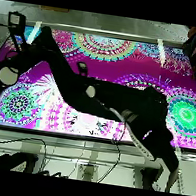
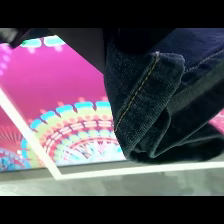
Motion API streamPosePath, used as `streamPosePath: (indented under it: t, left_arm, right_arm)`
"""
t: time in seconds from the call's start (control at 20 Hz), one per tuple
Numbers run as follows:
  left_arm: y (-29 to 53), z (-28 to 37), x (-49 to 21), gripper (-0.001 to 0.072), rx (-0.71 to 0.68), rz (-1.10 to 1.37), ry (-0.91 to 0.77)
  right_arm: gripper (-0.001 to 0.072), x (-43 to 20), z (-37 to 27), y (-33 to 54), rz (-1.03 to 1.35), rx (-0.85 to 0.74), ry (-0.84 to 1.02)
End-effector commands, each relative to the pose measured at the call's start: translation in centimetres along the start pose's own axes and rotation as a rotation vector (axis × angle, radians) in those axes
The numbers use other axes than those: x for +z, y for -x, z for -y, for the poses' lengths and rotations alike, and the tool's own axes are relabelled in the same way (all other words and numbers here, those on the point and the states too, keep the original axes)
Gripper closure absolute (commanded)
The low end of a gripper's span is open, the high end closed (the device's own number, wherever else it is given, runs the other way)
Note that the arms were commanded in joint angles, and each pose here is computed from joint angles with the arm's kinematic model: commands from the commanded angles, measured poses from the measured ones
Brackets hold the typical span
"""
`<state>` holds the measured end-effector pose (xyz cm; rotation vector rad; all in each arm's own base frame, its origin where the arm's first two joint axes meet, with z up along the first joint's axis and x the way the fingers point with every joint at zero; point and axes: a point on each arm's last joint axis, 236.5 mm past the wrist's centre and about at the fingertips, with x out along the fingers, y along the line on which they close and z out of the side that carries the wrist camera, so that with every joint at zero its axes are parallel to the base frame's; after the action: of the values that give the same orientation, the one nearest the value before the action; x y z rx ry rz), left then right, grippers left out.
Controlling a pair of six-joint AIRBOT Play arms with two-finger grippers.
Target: Fold the clothes and pants, and hang the long-sleeved shirts on hangers.
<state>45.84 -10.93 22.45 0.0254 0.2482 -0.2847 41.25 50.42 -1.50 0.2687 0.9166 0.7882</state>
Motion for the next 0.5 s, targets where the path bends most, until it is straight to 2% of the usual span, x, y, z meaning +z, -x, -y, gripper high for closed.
streamPosePath:
  t: [0.0, 0.15, 0.3, 0.35, 0.45]
  left_arm:
    - [-1.2, 0.4, -1.5, 0.0688, -0.011, -0.036, 0.002]
    - [-3.2, 2.1, -4.3, 0.0688, -0.056, -0.104, 0.062]
    - [-5.1, 7.7, -9.5, 0.0688, -0.182, -0.256, 0.132]
    - [-5.4, 10.6, -11.6, 0.0688, -0.238, -0.316, 0.117]
    - [-5.1, 17.0, -15.7, 0.0689, -0.373, -0.404, -0.018]
  right_arm:
    - [0.0679, -0.5, -2.1, -0.8, -0.022, 0.003, 0.107]
    - [0.0679, 1.6, 4.4, 2.3, -0.094, -0.145, 0.179]
    - [0.0679, 5.6, 13.9, 8.6, -0.113, -0.323, 0.135]
    - [0.0679, 6.9, 17.2, 11.4, -0.108, -0.37, 0.086]
    - [0.0679, 8.6, 22.8, 16.8, -0.095, -0.442, -0.025]
